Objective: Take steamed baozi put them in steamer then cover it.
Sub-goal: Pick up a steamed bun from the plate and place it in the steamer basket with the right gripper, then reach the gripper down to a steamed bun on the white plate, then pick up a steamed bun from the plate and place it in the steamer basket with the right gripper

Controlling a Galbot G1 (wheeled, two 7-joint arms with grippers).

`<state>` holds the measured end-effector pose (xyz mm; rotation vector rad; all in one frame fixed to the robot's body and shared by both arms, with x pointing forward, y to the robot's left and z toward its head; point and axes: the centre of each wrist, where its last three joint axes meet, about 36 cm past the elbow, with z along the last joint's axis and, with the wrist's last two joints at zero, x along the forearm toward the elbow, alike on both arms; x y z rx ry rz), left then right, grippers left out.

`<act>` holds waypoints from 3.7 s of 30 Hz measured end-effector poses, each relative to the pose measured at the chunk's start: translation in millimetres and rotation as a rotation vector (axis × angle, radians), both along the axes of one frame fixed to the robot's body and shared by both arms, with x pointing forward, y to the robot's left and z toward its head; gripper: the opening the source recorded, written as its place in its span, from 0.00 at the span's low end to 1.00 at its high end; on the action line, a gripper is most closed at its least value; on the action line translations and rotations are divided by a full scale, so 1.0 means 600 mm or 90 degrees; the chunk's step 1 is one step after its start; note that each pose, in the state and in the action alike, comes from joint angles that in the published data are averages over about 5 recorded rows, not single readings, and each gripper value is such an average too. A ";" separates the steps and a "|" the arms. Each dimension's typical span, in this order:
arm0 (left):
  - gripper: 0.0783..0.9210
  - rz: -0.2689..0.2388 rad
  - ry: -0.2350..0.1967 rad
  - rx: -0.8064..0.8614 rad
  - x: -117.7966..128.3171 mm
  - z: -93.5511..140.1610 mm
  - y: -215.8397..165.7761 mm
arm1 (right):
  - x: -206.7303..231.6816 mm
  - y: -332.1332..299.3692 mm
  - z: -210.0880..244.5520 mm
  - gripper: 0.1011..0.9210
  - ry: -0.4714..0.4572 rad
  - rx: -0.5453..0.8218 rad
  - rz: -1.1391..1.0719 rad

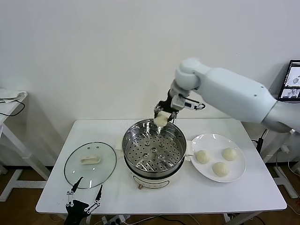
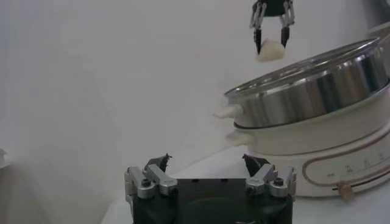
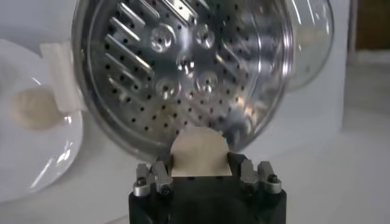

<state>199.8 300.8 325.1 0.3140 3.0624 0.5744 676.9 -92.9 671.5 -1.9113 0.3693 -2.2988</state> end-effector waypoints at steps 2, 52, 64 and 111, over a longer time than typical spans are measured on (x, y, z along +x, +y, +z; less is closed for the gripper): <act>0.88 0.001 0.000 0.001 -0.001 0.000 0.001 | 0.002 0.011 -0.015 0.63 0.003 -0.008 0.011; 0.88 -0.001 -0.002 -0.003 -0.010 -0.004 -0.002 | 0.010 -0.351 -0.094 0.88 0.216 0.064 -0.637; 0.88 -0.004 0.008 -0.005 -0.017 -0.015 -0.006 | -0.012 -0.406 -0.234 0.88 0.258 0.069 -0.787; 0.88 -0.011 -0.006 -0.002 -0.008 -0.009 -0.004 | 0.022 -0.346 -0.102 0.60 0.233 0.107 -0.759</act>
